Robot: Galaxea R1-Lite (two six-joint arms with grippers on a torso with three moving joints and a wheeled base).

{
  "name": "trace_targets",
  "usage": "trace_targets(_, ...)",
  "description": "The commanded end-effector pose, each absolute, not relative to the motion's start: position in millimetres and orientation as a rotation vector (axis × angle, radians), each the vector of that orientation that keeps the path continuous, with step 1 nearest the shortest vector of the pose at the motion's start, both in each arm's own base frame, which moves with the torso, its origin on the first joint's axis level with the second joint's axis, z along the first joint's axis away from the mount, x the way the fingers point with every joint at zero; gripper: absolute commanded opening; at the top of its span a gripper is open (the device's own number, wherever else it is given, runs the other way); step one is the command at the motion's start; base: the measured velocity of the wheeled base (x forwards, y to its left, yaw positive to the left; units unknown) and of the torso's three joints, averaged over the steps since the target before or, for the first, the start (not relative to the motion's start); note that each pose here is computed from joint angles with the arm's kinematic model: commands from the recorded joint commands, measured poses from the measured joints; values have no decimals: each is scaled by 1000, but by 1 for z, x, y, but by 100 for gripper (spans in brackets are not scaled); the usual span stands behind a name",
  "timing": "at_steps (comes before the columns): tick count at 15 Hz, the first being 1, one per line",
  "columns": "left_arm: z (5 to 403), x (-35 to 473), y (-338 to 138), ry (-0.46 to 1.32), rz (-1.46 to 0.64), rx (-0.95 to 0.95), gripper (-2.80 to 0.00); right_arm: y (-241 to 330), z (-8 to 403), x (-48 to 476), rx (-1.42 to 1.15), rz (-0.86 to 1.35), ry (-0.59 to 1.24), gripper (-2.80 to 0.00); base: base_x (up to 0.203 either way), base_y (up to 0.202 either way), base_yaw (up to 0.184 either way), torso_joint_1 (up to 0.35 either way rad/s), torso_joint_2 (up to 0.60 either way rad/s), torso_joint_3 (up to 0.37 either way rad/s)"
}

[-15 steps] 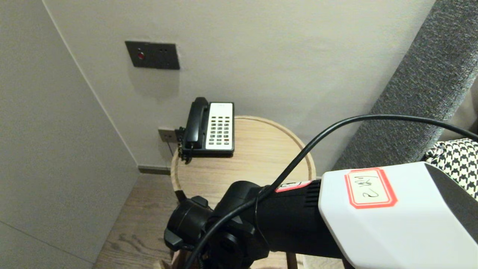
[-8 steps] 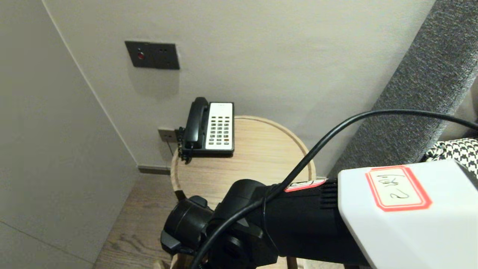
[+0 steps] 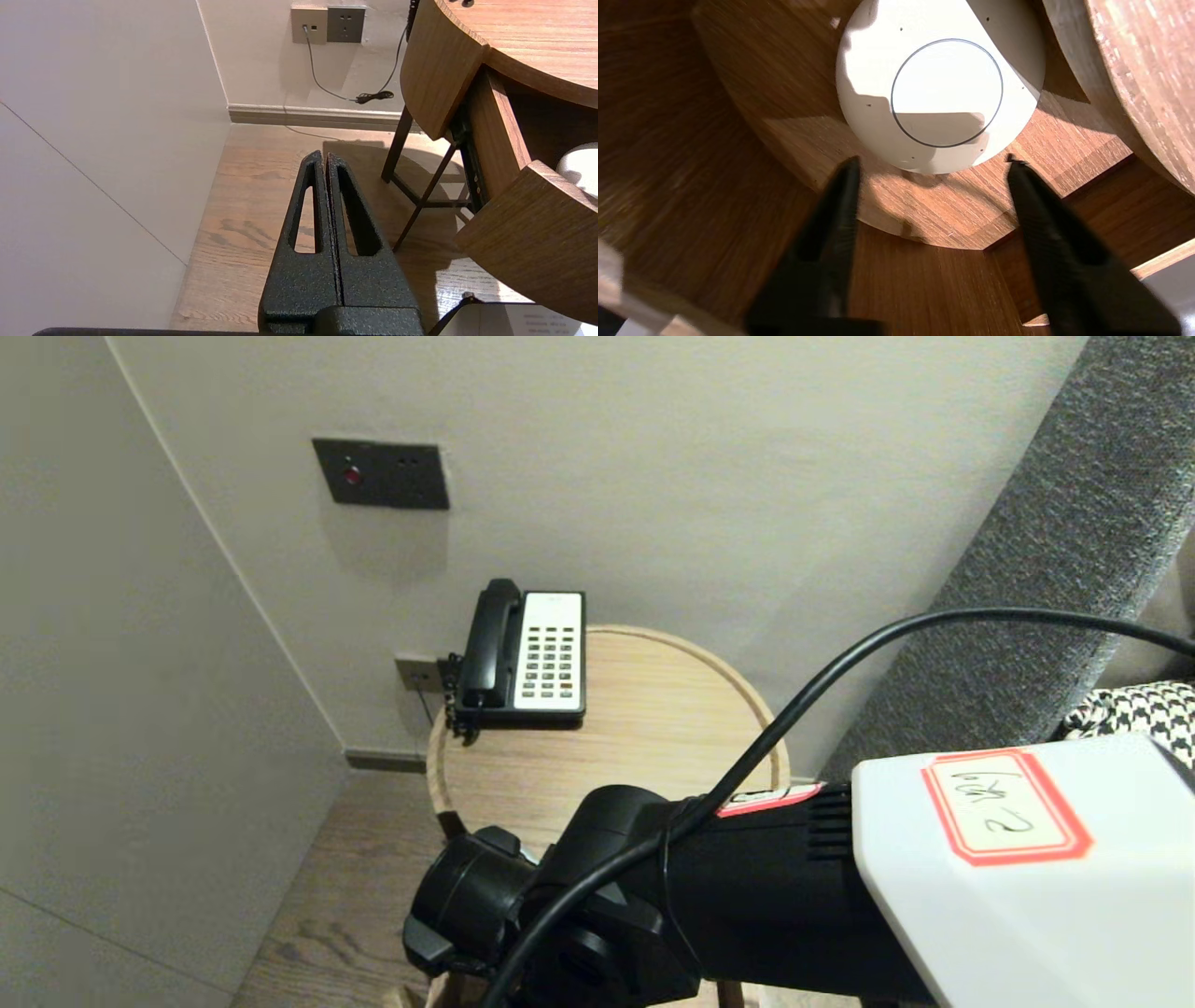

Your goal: Take the remote control out of the drawer one by one and place them on the table

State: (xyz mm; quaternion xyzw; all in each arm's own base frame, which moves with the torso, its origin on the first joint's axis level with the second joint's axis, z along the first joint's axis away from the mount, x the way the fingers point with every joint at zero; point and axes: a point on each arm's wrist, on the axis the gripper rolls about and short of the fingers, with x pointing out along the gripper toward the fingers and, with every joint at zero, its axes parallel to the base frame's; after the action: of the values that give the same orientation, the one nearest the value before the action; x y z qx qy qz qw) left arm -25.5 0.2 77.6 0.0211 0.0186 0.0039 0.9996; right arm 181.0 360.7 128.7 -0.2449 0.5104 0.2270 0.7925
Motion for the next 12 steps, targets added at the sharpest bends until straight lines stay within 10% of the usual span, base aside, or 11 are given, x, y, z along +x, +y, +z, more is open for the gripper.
trace_targets(1,78,-26,0,37,8,43,-280,360,125,182,-534,479,1108,0,0,0,0,0,0,0)
trace_targets(12,78,-26,0,37,8,42,-280,365,115,188,-553,477,1113,0,0,0,0,0,0,0)
